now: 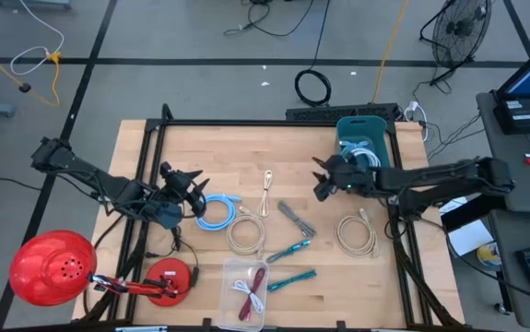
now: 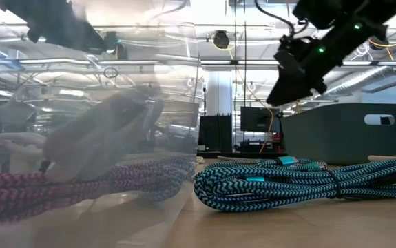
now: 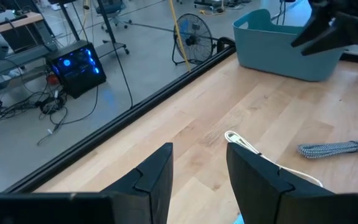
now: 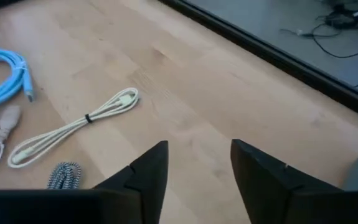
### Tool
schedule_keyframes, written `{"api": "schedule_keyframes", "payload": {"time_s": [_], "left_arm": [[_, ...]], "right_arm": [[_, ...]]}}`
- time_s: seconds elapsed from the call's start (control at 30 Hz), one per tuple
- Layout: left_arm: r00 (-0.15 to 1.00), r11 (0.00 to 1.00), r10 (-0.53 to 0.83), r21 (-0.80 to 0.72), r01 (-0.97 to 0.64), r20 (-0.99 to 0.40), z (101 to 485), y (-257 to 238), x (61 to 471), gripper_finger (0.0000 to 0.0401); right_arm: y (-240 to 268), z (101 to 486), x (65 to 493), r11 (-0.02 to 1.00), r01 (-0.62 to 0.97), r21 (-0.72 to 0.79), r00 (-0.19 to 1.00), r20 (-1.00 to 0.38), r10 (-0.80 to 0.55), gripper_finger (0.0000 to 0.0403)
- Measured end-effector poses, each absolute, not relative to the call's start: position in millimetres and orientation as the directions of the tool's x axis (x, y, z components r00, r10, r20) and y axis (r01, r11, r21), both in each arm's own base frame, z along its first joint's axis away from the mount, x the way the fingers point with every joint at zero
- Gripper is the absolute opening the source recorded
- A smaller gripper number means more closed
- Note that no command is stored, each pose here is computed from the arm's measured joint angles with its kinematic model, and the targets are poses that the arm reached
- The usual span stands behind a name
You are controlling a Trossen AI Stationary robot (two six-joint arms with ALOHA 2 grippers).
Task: Pick & Place USB Port
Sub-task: Put the white charger cable into the transparent bin
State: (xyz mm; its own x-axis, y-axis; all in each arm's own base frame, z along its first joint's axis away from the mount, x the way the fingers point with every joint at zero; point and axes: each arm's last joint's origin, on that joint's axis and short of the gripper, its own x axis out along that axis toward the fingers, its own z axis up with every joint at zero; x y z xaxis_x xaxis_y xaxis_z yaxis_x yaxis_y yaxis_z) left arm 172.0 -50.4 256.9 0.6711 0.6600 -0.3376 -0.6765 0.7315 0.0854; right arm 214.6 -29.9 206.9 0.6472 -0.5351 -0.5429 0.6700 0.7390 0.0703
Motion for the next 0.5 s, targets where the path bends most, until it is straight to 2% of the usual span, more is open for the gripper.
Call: {"api": "schedule_keyframes", "payload": {"time_s": [0.13,0.5], "left_arm": [[0.662,0.723,0.668,0.085,-0.686,-0.339,256.8,-48.0,172.8,0.0154],[0.62,0.709,0.68,0.133,-0.693,-0.392,243.6,-43.9,186.3,0.0154]], "right_arm": [[-25.1,198.8,213.6,0.807,0.572,0.149,0.732,-0.536,-0.42,0.0186],[-11.4,177.0,234.3,0.862,0.446,0.242,0.778,-0.581,-0.239,0.0197]]}}
